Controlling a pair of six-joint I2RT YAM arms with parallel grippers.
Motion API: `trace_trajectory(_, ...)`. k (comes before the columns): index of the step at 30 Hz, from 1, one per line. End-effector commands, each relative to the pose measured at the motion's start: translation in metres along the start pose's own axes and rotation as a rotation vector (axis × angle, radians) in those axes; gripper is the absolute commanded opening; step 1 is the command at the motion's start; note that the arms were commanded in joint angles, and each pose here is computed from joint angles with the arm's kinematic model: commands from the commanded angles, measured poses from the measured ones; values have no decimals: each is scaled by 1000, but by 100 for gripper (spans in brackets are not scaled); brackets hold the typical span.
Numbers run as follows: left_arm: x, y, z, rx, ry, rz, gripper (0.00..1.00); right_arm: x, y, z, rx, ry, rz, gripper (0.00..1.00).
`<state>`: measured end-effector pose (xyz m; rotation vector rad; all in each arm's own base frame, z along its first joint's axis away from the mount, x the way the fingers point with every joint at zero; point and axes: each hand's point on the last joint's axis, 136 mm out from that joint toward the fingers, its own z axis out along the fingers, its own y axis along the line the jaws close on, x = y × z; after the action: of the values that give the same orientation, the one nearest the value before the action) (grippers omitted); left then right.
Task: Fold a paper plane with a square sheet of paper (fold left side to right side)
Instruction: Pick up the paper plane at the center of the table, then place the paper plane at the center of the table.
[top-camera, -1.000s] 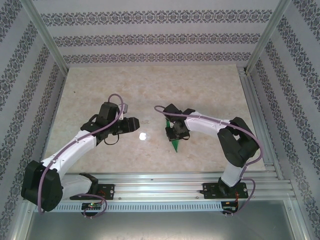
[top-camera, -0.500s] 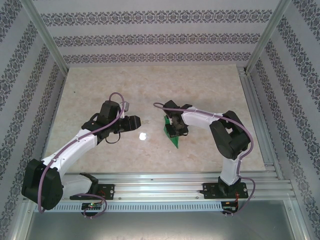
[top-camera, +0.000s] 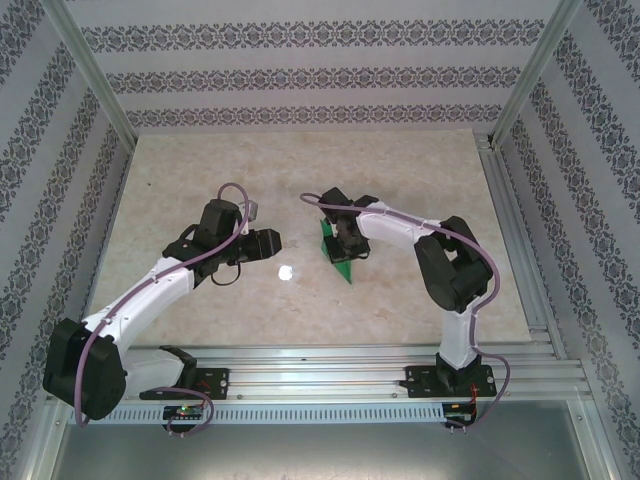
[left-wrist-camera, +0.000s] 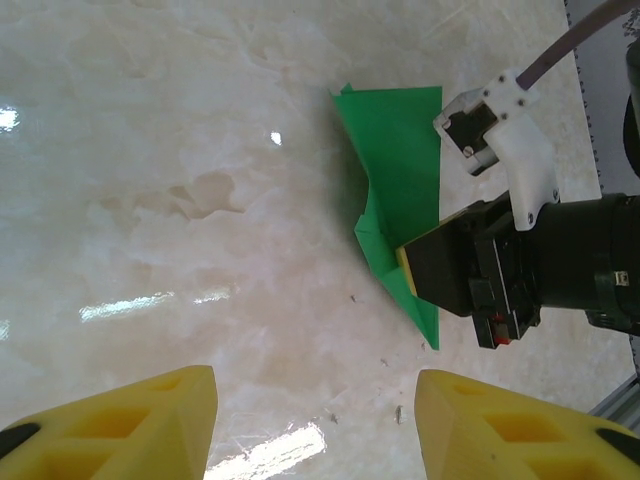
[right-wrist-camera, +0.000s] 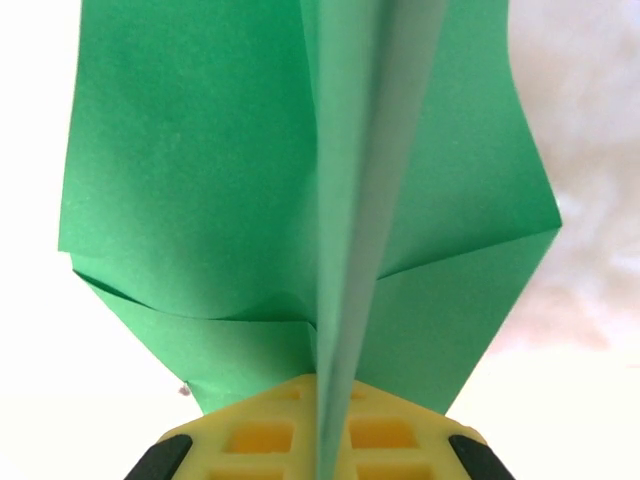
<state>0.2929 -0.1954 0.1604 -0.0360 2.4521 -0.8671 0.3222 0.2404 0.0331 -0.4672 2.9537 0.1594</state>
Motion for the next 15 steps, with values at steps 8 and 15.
trace_trajectory(8,-4,-2,-6,-21,-16,43,57,-38,-11,21,46,-3,11,7)
trace_trajectory(15,-3,3,-14,-54,-35,56,62,-36,-13,27,50,18,16,19)
